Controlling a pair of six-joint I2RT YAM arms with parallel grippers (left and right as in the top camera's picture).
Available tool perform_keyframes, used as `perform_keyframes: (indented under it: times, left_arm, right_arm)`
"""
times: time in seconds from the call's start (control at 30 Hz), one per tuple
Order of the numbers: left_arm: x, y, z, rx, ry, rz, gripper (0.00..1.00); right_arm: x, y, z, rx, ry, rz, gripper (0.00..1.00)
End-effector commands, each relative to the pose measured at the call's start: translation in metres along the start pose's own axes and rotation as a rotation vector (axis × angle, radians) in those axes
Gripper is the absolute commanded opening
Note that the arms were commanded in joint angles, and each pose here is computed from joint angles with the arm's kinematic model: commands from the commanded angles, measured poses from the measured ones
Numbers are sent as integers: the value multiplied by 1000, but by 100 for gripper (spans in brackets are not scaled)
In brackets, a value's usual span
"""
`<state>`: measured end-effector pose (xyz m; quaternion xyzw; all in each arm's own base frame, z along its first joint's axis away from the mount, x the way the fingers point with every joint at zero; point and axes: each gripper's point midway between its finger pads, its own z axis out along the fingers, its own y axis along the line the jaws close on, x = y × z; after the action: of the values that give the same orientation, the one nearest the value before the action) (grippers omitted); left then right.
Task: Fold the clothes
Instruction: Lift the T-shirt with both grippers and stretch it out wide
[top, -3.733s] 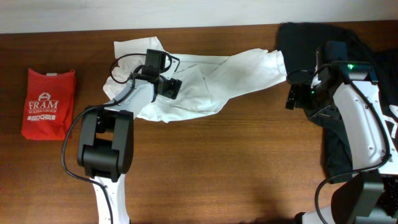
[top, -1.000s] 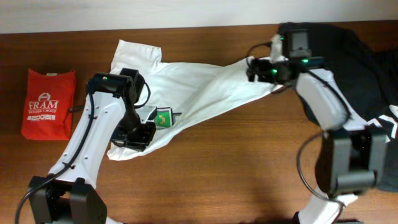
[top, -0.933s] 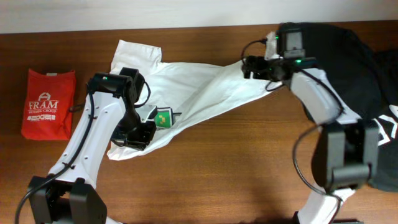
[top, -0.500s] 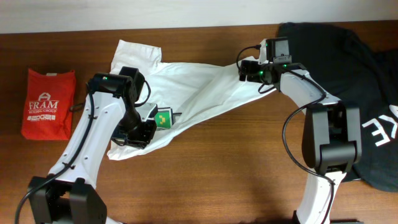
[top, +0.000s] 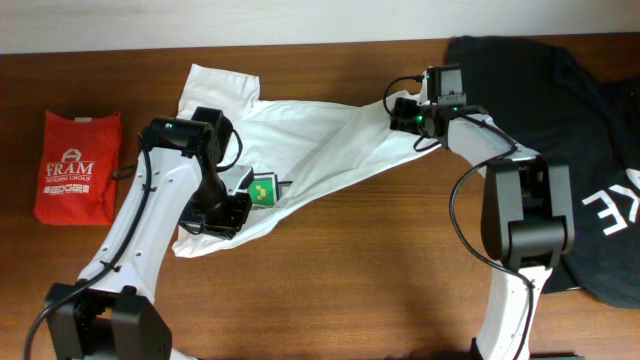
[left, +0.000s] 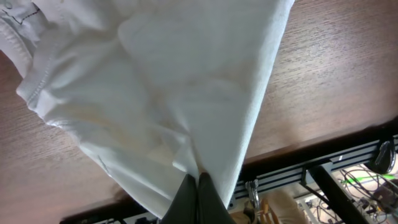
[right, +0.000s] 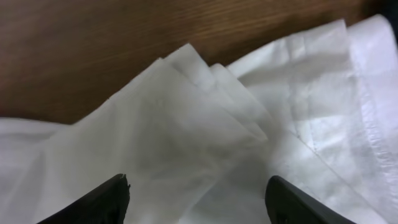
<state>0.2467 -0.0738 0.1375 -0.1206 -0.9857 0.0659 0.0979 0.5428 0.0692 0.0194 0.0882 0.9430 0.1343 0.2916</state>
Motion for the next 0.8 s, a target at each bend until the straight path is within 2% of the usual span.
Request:
perform_keyframes:
  times: [0.0, 0.17, 0.77]
  left_arm:
    - [0, 2, -3, -2, -13, 7, 0]
    - [1, 2, -3, -2, -10, 6, 0]
    - [5, 2, -3, -1, 4, 4, 0]
  right_arm:
    - [-5, 3, 4, -3, -29, 31, 70]
    - [-5, 3, 6, -4, -34, 31, 56]
    - [-13, 0, 7, 11, -71, 27, 54]
